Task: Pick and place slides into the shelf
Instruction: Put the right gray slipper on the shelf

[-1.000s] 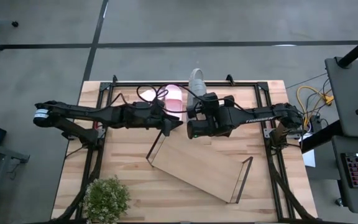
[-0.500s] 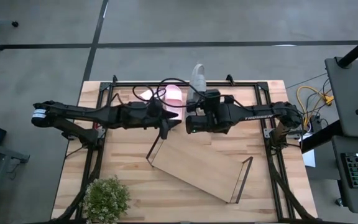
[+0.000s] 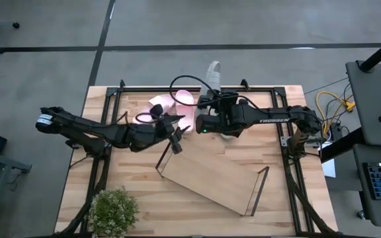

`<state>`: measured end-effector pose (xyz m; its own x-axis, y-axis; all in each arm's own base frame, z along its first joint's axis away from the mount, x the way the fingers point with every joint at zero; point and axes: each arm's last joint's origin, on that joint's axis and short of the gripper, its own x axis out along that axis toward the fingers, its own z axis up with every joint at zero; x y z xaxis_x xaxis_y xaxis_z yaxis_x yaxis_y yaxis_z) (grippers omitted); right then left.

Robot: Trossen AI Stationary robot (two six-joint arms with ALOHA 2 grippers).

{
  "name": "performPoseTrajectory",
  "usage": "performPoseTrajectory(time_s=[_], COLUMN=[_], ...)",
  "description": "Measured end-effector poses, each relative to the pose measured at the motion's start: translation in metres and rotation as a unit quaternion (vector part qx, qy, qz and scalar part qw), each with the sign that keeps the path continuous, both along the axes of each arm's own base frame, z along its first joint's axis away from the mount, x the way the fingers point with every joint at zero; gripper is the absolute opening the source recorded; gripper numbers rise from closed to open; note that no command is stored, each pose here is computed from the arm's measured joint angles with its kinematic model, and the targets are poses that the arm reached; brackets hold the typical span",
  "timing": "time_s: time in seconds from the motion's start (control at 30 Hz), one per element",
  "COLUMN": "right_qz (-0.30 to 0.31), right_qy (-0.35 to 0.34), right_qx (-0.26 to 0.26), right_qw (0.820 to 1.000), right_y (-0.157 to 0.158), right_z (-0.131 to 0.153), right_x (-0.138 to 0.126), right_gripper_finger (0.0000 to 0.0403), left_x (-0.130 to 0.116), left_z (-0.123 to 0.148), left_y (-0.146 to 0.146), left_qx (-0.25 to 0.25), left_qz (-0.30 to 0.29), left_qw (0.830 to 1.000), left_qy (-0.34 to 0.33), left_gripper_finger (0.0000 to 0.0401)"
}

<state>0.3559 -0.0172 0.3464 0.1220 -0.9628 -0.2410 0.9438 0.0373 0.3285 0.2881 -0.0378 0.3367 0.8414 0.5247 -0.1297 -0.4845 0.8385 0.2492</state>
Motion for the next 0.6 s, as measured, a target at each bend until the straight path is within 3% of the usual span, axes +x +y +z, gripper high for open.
performPoseTrajectory(time_s=[0.23, 0.6], right_qz=[-0.012, -0.029], right_qy=[-0.009, -0.004], right_qx=[-0.020, -0.034], right_qw=[1.000, 0.999], right_y=[-0.009, -0.020], right_z=[0.004, 0.003], right_x=[0.005, 0.008], right_gripper_finger=[0.0008, 0.0008], left_x=[0.014, 0.026], left_z=[-0.014, -0.017], left_y=[-0.007, -0.011], left_qx=[0.031, 0.024], left_qz=[0.072, 0.094], left_qw=[0.997, 0.995], left_qy=[0.011, -0.028], left_gripper_finger=[0.0177, 0.0177])
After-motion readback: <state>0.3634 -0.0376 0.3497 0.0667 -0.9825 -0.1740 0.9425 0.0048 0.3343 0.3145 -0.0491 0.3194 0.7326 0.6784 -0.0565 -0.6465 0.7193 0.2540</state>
